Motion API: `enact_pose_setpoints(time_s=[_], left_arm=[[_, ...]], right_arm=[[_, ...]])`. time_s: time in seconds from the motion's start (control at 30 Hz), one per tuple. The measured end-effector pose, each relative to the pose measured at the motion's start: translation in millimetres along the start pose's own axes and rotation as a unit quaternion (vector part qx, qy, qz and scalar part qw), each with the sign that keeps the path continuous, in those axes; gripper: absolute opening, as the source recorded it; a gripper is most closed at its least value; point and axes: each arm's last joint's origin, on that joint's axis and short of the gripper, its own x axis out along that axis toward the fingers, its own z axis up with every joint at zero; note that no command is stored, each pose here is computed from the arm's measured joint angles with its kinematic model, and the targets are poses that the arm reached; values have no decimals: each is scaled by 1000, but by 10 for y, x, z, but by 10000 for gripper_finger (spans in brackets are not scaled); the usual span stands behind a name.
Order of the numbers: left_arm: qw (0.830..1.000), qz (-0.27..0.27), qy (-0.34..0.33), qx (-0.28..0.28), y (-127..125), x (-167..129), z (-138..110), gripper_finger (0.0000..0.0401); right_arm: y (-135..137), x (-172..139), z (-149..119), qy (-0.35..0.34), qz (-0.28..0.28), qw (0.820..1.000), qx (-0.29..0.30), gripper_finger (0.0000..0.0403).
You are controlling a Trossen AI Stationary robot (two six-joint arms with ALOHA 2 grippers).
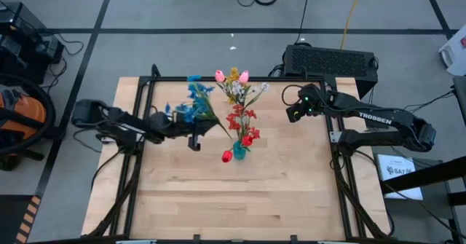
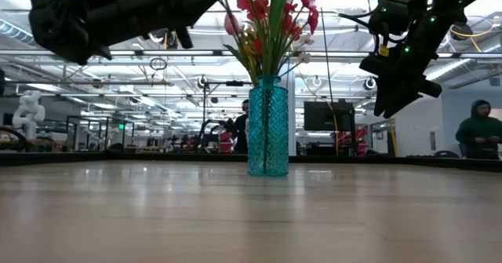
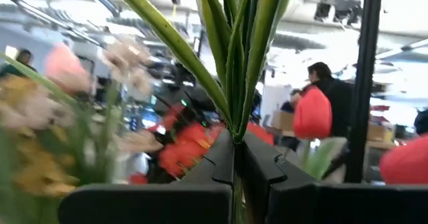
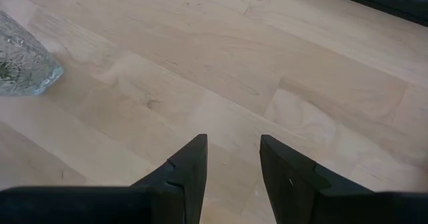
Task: Sort flowers into vase by color
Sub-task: Put the blue flowers into the blue vase
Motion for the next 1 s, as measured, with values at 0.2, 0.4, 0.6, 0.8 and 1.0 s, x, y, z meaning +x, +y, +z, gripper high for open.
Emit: enact_pose_setpoints(time_s=[0.2,0.4,0.6,0.8,1.0], left_arm=[[999,-26,24,-13,-141,185,-188,7],[999,-36,34,-17,-202,281,-274,7],[996,-27,83,1,-191,293,-365,7],[995,-19,93,24,-183,290,-385,10],[998,-20,57,24,-193,345,-303,12]], right_arm=[[0,-1,1,0,0,1000,0,130],[1,-1,0,1,1,1000,0,130],[1,-1,0,1,1,1000,0,130],[1,-1,0,1,2,1000,-4,130],[1,-1,0,1,2,1000,-4,130]])
